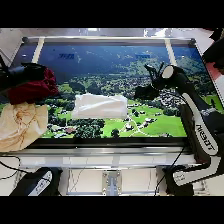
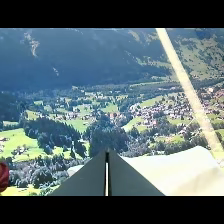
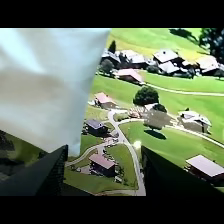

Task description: Fold the shirts.

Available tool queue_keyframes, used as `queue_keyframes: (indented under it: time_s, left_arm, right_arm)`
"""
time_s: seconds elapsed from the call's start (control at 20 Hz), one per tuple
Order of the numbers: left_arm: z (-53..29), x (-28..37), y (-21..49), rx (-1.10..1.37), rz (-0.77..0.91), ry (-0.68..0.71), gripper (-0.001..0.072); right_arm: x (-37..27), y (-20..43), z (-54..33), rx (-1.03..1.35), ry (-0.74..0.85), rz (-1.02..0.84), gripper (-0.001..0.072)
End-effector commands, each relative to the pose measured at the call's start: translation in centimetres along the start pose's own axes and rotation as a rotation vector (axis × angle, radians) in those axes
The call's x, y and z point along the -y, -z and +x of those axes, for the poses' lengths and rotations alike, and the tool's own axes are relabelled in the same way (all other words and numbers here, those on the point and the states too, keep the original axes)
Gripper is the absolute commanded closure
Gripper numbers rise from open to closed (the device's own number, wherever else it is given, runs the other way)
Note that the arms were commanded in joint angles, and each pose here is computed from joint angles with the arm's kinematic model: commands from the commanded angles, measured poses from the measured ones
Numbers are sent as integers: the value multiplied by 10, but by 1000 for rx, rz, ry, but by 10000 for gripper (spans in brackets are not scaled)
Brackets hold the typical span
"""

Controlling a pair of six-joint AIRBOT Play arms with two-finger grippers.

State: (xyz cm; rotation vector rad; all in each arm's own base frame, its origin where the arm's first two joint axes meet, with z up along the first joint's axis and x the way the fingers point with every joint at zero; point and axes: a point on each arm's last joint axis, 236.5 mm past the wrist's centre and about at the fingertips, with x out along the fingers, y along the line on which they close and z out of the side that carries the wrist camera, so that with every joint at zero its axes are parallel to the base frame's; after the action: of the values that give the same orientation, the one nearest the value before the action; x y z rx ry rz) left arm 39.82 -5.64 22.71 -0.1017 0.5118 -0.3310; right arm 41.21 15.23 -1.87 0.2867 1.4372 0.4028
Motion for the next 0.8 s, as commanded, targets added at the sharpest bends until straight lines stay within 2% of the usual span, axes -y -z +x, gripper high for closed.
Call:
queue_keyframes:
  time_s: [0.0, 0.15, 0.35, 0.65, 0.7, 0.75]
  left_arm:
    - [11, -5, 15, -40, -19, 2, 696]
    - [17, -7, 20, -56, -26, 3, 696]
    - [18, -7, 20, -59, -28, 4, 696]
    - [18, -6, 20, -58, -31, 7, 695]
    - [18, -5, 20, -56, -35, 12, 695]
    - [18, -5, 20, -56, -35, 12, 695]
  right_arm:
    - [-3, 6, 25, -69, -251, 135, 208]
    - [-21, -4, 57, -71, -405, 149, 201]
    - [-23, 1, 101, -113, -409, 189, 195]
    - [-79, 8, 116, -114, -513, 93, 211]
    - [-89, 10, 116, -117, -532, 93, 322]
    - [-100, 9, 112, -119, -568, 101, 550]
